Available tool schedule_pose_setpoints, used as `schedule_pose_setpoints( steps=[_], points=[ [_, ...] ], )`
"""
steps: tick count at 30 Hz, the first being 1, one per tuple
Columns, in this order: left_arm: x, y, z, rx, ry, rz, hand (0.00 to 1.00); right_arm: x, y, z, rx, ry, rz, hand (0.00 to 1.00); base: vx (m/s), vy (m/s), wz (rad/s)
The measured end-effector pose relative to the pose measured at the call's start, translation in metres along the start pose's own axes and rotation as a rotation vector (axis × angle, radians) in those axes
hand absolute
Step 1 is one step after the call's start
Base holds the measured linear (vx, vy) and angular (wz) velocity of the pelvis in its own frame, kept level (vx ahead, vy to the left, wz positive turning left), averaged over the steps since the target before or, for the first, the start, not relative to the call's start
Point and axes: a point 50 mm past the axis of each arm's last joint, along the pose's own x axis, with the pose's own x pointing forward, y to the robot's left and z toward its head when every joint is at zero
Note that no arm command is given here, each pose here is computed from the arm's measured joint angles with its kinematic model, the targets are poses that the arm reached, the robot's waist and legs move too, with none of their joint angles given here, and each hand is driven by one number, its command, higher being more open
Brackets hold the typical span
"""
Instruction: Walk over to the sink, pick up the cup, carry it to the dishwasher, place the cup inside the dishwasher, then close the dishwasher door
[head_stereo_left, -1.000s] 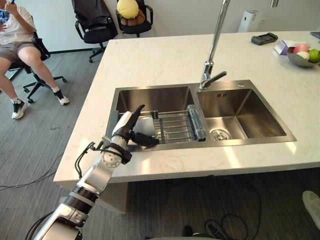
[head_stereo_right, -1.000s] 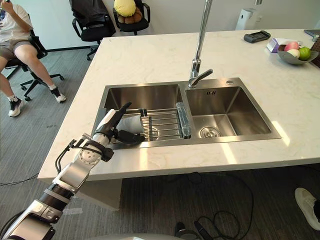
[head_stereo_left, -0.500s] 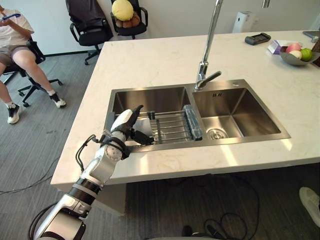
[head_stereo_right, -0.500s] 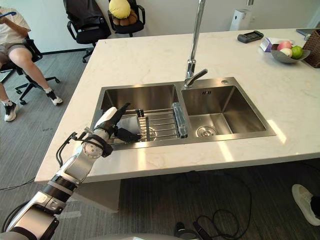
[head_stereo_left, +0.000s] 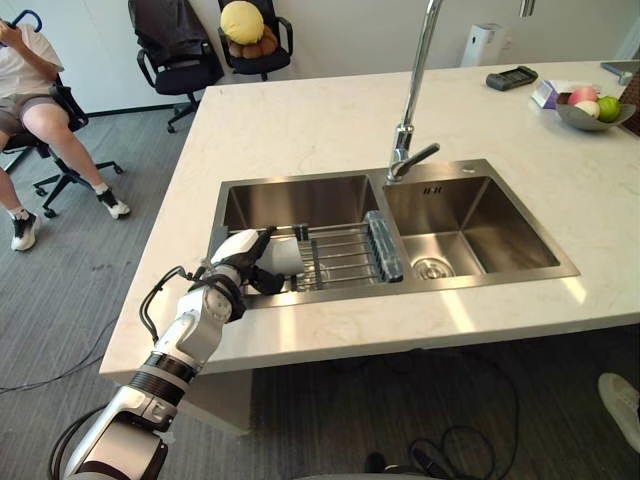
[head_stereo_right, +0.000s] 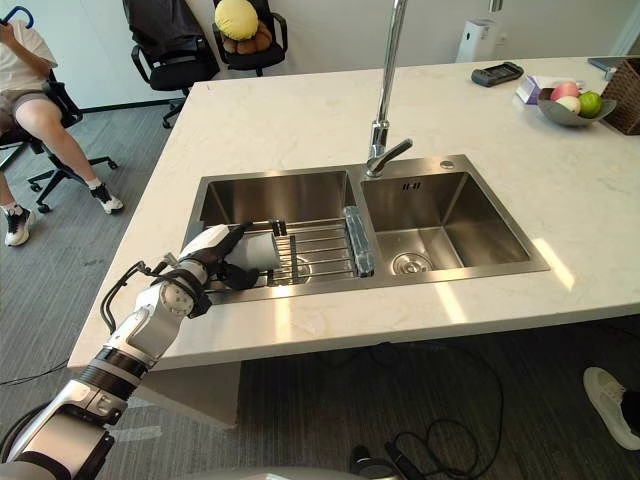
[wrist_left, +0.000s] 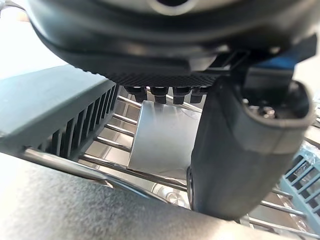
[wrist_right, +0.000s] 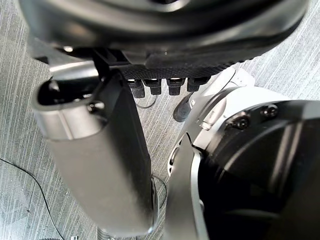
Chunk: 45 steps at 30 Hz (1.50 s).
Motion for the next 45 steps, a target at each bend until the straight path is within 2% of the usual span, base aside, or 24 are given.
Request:
schedule_pose_setpoints(
  steps=[10,18,35,36,45],
  points=[
    [0.006,-0.001,-0.005,0.022,0.015,-0.082,1.0,0.0,-0.002,0.002,-0.005,0.007,-0.021,1.0,0.0,0.0,0.0],
    [0.007,-0.004,0.004,0.174,-0.059,-0.093,1.0,0.0,-0.003,0.003,-0.029,0.009,-0.019,1.0,0.0,0.0,0.0],
    [0.007,0.0,0.02,0.357,-0.095,-0.13,1.0,0.0,-0.003,0.004,0.005,0.005,-0.029,1.0,0.0,0.0,-0.01],
    [0.007,-0.001,0.019,0.351,-0.085,-0.139,0.0,-0.001,-0.004,0.005,0.004,0.003,-0.03,1.0,0.0,0.0,-0.08],
    [0.012,0.012,0.018,0.364,-0.003,-0.165,0.0,0.0,-0.001,0.009,0.0,-0.004,-0.026,1.0,0.0,0.001,-0.08]
  ],
)
